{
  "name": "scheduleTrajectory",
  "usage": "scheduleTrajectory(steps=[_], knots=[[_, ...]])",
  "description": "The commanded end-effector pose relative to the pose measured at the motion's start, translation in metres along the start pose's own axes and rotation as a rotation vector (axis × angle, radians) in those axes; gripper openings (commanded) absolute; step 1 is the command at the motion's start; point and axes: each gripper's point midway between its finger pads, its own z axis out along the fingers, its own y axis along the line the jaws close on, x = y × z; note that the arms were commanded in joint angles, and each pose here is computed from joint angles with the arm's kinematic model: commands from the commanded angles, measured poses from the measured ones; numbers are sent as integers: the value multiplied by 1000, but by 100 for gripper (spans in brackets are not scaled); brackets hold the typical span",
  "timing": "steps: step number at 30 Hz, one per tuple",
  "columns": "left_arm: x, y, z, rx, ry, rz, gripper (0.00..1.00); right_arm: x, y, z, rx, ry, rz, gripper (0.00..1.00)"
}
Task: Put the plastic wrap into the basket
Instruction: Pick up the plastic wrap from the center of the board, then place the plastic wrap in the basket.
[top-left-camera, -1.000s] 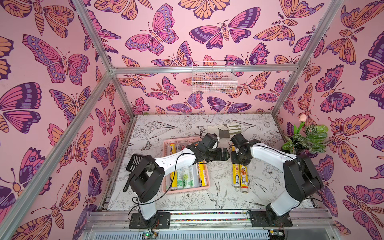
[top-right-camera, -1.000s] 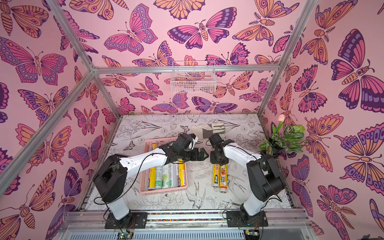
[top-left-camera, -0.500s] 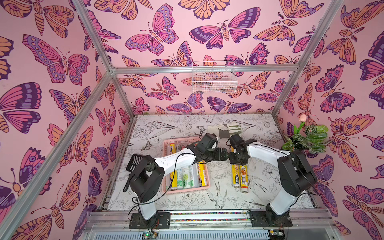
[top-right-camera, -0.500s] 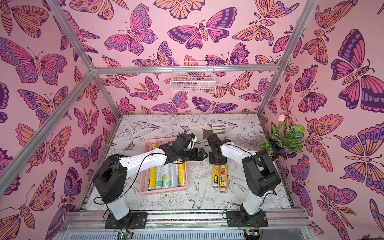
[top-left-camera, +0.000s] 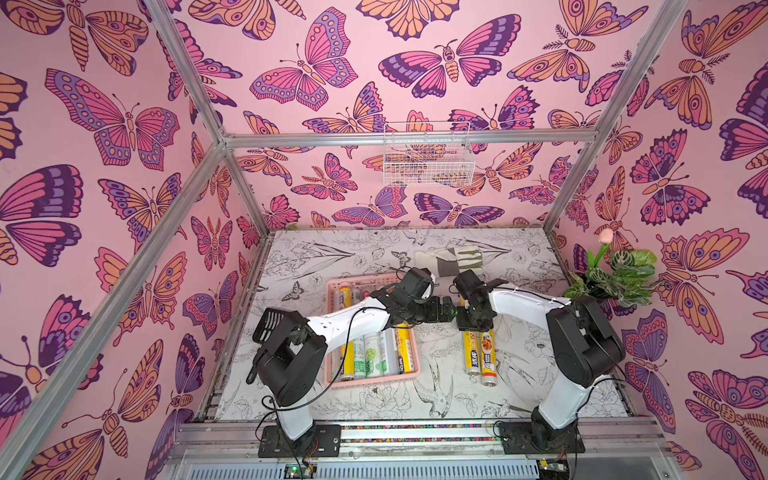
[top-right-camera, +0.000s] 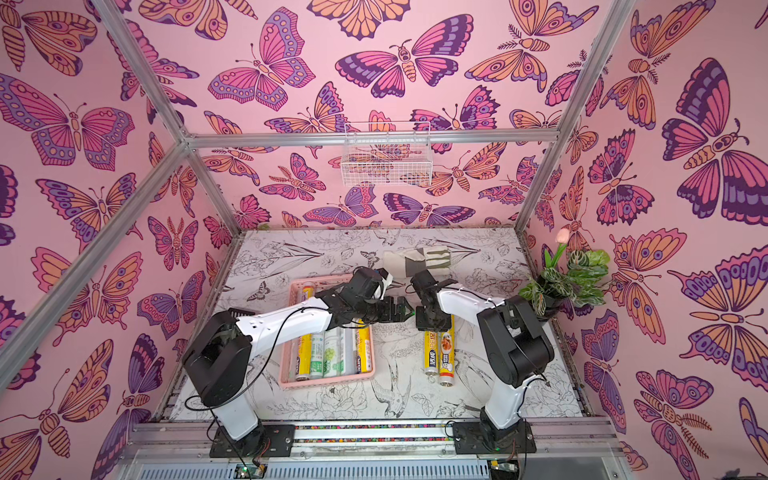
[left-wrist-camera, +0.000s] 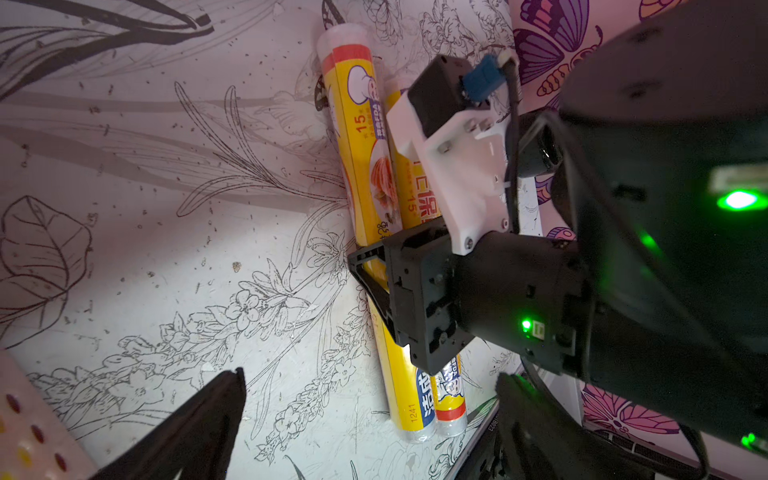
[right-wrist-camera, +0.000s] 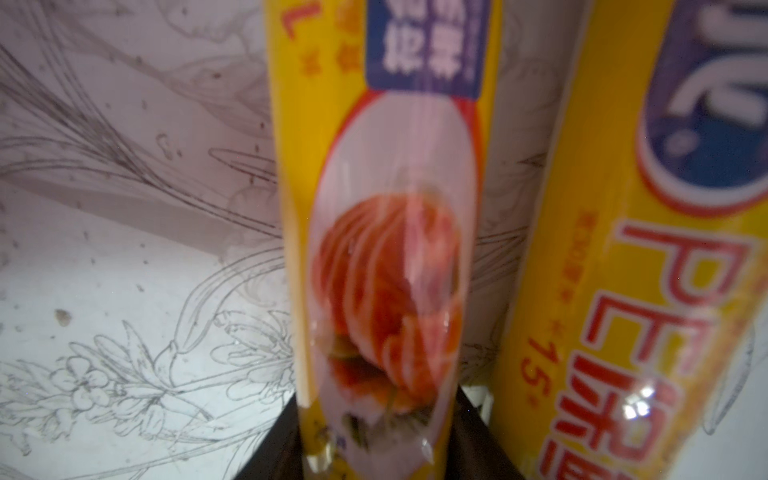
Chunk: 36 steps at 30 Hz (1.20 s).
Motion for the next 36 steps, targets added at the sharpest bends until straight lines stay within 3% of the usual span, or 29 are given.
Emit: scheduleTrajectory(steps=[1,10,22,31,36], knots=[[-6,1,-13,-3,-41,-4,100,-10,6,-17,-21,-47,8,40],[-15,7,-37,-40,-126,-10,100,-26,27,-79,-201,-186,46,36],[-26,29,-104,-134,-352,-25,100,-37,84,-150,-497,-298,31,35],[-22,58,-169,-225,-576,-43,100,-35,161,-169,-642,-280,-48,34],[-11,74,-200,-265,-655,-51,100,-27,212,-153,-677,-213,-109,34]])
